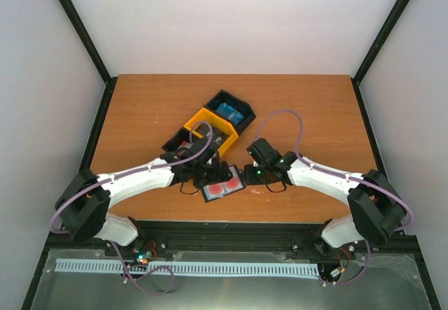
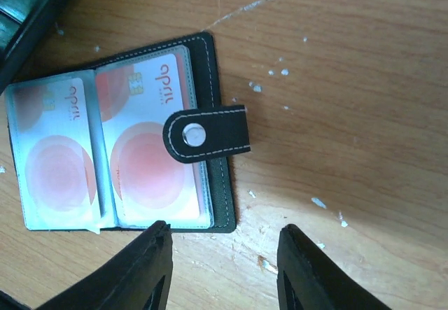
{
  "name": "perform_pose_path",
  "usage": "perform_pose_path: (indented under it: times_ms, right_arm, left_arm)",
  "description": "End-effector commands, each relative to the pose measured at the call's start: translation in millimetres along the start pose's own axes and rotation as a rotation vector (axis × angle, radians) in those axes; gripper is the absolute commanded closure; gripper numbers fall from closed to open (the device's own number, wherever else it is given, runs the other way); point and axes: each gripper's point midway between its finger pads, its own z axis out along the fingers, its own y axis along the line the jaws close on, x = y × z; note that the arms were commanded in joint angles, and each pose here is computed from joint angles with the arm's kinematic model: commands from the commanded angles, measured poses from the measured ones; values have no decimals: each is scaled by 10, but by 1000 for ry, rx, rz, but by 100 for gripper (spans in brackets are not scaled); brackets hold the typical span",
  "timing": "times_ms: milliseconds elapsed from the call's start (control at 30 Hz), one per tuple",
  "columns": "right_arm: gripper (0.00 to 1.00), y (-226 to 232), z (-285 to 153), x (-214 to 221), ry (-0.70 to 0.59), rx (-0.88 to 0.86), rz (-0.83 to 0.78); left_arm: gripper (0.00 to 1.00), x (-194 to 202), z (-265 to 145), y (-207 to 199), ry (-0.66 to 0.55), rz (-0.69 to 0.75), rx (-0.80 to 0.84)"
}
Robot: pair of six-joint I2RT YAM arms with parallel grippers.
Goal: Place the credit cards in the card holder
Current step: Insert the credit card into the card holder, then adjust the storage box at the center of the board.
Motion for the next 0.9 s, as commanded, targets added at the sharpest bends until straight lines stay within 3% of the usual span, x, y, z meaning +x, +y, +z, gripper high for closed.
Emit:
perform_pose_path:
  times_ms: [0,133,400,500,700,867]
  right_arm:
    - [57,8,-88,-72,-7,37,-31]
    - [52,22,-74,-93,-3,39,-32]
    - [48,67,25,-156,23,51,-30]
    - [48,68,46,-178,20,57,-21]
    - [49,86,121,-177,43,57,-2]
    - [50,82,150,-188,45,64,10]
  left_arm:
    - [13,162,-211,626,-9,-114,-221]
    - [7,222,-438,1005,-78,-183,-295]
    - [8,152,-422,1167,-175,-203,-177]
    - [16,85,-404,1271,-187,-203,-222]
    - [42,-113,-366,1343,-209,-185,-226]
    - [45,-316,-368,1194,-231,-135,-190]
